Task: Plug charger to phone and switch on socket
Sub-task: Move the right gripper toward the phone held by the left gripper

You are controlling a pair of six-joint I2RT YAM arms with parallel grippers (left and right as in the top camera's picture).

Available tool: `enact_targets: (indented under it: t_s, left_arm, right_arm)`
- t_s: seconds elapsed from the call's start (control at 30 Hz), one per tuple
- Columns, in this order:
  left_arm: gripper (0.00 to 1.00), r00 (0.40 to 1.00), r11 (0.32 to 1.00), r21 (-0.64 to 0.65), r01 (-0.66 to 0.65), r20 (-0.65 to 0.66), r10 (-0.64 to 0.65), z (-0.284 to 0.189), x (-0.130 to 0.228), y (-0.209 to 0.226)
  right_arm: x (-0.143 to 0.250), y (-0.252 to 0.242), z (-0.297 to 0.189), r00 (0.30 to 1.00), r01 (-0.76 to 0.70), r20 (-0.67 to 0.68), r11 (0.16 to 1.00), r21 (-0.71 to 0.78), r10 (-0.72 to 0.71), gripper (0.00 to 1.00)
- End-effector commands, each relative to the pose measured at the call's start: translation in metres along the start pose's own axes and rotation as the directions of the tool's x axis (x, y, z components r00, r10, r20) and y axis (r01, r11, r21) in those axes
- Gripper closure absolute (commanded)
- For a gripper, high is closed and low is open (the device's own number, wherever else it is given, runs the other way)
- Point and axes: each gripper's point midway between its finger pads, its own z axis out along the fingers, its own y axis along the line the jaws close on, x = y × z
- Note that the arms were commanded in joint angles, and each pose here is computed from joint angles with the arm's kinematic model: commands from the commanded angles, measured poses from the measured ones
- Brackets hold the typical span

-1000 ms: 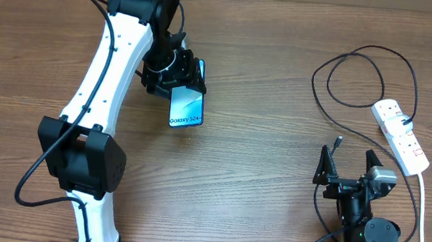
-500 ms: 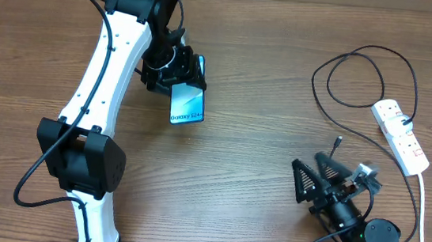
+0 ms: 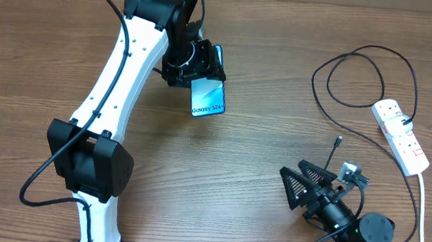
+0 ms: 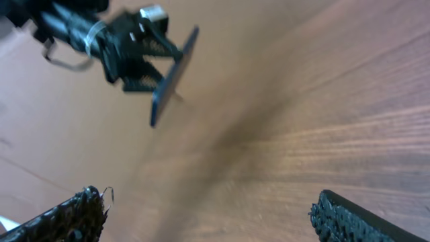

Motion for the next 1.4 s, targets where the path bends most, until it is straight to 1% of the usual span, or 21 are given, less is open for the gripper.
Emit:
enact_targets:
  t_s: [0.0, 0.07, 0.13, 0.2, 0.27, 0.33, 0.4, 0.47, 0.53, 0.6, 0.67, 0.77, 0.83, 0.9, 1.03, 1.17, 1.23, 1.27, 1.37]
  left_arm:
    - [0.68, 0.999, 0.999, 0.037, 0.007, 0.031, -0.008, -0.013, -0.003, -0.009]
    - [0.68, 0.999, 0.999, 0.037, 0.007, 0.032, -0.008, -0.013, -0.003, -0.009]
    - [0.67, 0.999, 0.999, 0.037, 0.007, 0.032, -0.008, -0.013, -0.003, -0.009]
    - [0.67, 0.999, 0.999, 0.037, 0.014, 0.032, -0.015, -0.013, -0.003, -0.009]
    - [0.66, 0.999, 0.999, 0.037, 0.014, 0.032, -0.015, -0.013, -0.003, -0.009]
    - [0.66, 0.999, 0.999, 0.037, 0.014, 0.032, -0.015, -0.013, -0.003, -0.009]
    - [0.66, 0.999, 0.999, 0.038, 0.012, 0.034, -0.014, -0.013, -0.003, -0.009]
    - [0.66, 0.999, 0.999, 0.039, 0.023, 0.034, -0.024, -0.013, -0.004, -0.009]
    - [0.66, 0.999, 0.999, 0.040, 0.031, 0.035, -0.033, -0.013, -0.004, -0.010]
    - [0.66, 0.998, 0.998, 0.040, 0.044, 0.036, -0.046, -0.013, -0.004, -0.009]
    - [0.66, 0.998, 0.998, 0.041, 0.054, 0.036, -0.055, -0.013, -0.004, -0.010]
    - [0.66, 0.997, 0.996, 0.042, 0.072, 0.035, -0.074, -0.013, -0.004, -0.010]
    - [0.66, 0.995, 0.995, 0.043, 0.091, 0.035, -0.093, -0.013, -0.004, -0.010]
    - [0.66, 0.993, 0.993, 0.044, 0.111, 0.034, -0.113, -0.013, -0.004, -0.010]
    - [0.67, 0.984, 0.985, 0.046, 0.168, 0.046, -0.170, -0.013, -0.008, -0.010]
    - [0.67, 0.971, 0.973, 0.072, 0.219, 0.081, -0.225, -0.014, -0.018, -0.014]
    - [0.67, 0.963, 0.965, 0.093, 0.244, 0.098, -0.252, -0.015, -0.024, -0.018]
    - [0.67, 0.959, 0.962, 0.106, 0.252, 0.106, -0.263, -0.014, -0.026, -0.022]
    - [0.67, 0.955, 0.957, 0.123, 0.261, 0.114, -0.275, -0.013, -0.027, -0.031]
  right_arm:
    - [-0.012, 0.002, -0.007, 0.990, 0.140, -0.034, 0.983, 0.116, -0.137, 0.01]
    - [-0.011, -0.009, -0.013, 0.990, 0.127, -0.089, 0.965, 0.230, -0.109, 0.01]
    - [-0.008, -0.012, -0.016, 0.988, 0.096, -0.146, 0.954, 0.283, -0.056, 0.01]
    - [-0.002, -0.009, -0.016, 0.981, 0.068, -0.192, 0.956, 0.284, -0.013, 0.01]
    - [0.011, -0.003, -0.014, 0.966, 0.049, -0.259, 0.967, 0.250, 0.018, 0.01]
    - [0.025, -0.003, -0.011, 0.947, 0.039, -0.319, 0.968, 0.248, 0.044, 0.01]
    - [0.033, -0.001, -0.007, 0.932, 0.048, -0.360, 0.970, 0.236, 0.041, 0.01]
    - [0.034, -0.003, -0.003, 0.929, 0.053, -0.367, 0.967, 0.249, 0.044, 0.01]
    - [0.032, -0.010, 0.004, 0.936, 0.041, -0.344, 0.952, 0.303, 0.069, 0.01]
    - [0.030, -0.008, 0.016, 0.943, 0.047, -0.328, 0.951, 0.307, 0.060, 0.00]
    - [0.028, 0.002, 0.029, 0.945, 0.062, -0.326, 0.965, 0.256, 0.026, 0.00]
    - [0.018, 0.025, 0.057, 0.957, 0.089, -0.287, 0.986, 0.141, -0.045, 0.00]
    - [0.013, 0.040, 0.076, 0.966, 0.071, -0.252, 0.995, 0.070, -0.051, 0.00]
    - [0.009, 0.050, 0.095, 0.975, 0.044, -0.219, 0.999, 0.020, -0.038, 0.00]
    - [0.001, 0.054, 0.122, 0.987, 0.002, -0.159, 0.999, -0.036, -0.008, 0.00]
    - [-0.005, 0.056, 0.145, 0.990, -0.108, -0.098, 0.989, -0.097, 0.099, 0.01]
    - [-0.008, 0.057, 0.155, 0.989, -0.139, -0.066, 0.980, -0.140, 0.131, 0.08]
    - [-0.014, 0.060, 0.160, 0.992, -0.122, -0.028, 0.975, -0.186, 0.119, 0.17]
    - [-0.024, 0.060, 0.167, 0.992, -0.103, 0.049, 0.971, -0.217, 0.116, 0.26]
